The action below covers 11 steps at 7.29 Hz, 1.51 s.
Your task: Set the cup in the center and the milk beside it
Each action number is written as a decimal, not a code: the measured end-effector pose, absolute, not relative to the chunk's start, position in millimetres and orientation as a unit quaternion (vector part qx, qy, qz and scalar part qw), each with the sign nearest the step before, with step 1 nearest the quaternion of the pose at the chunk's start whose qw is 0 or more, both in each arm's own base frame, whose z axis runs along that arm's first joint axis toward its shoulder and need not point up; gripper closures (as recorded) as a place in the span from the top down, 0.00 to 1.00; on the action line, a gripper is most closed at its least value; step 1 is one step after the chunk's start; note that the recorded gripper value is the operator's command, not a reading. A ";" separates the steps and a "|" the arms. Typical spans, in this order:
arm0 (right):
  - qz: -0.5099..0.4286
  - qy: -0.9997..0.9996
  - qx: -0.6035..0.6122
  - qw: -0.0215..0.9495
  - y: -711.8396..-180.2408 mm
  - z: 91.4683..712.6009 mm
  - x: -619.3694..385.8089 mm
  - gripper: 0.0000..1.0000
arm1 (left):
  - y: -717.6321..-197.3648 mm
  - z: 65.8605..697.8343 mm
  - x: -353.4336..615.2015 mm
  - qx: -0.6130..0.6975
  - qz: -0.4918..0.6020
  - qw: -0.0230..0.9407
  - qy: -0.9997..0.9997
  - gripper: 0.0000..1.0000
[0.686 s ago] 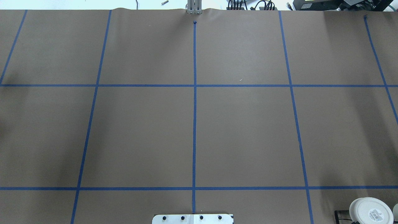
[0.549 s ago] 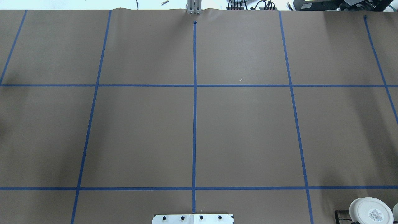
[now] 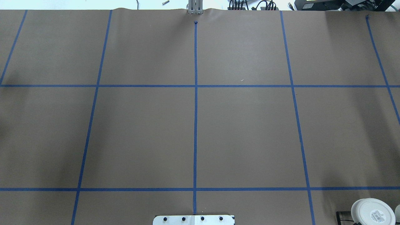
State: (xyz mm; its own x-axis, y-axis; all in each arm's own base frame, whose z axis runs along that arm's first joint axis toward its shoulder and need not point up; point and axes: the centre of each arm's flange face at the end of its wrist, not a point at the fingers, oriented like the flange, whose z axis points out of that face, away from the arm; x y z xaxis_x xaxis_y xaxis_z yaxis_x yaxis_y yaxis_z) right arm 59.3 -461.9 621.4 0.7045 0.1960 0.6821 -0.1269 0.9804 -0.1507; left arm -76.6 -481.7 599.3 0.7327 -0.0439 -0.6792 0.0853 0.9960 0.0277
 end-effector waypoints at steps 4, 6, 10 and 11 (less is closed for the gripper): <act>0.087 -0.375 -0.045 0.922 -463.1 620.6 59.2 1.00 | -483.2 596.9 -76.2 0.029 -0.035 0.930 0.365 0.98; 0.084 -0.380 -0.040 0.920 -464.6 614.7 58.5 1.00 | -487.7 585.6 -75.3 0.039 -0.030 0.929 0.367 0.98; 0.077 -0.378 -0.029 0.922 -473.8 603.3 55.6 1.00 | -502.6 571.9 -71.9 0.056 -0.020 0.927 0.369 0.98; 0.079 -0.378 -0.034 0.922 -471.8 608.1 55.5 1.00 | -505.0 579.0 -72.3 0.052 -0.023 0.929 0.366 0.98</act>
State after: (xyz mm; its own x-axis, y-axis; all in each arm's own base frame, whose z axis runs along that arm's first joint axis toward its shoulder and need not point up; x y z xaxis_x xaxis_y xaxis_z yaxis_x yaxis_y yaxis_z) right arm 55.5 -471.8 608.1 0.7015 0.1707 0.6919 -0.1199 0.9853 -0.1214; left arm -72.3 -505.0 579.0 0.7309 -0.0046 -0.6824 0.0810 0.9935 0.0801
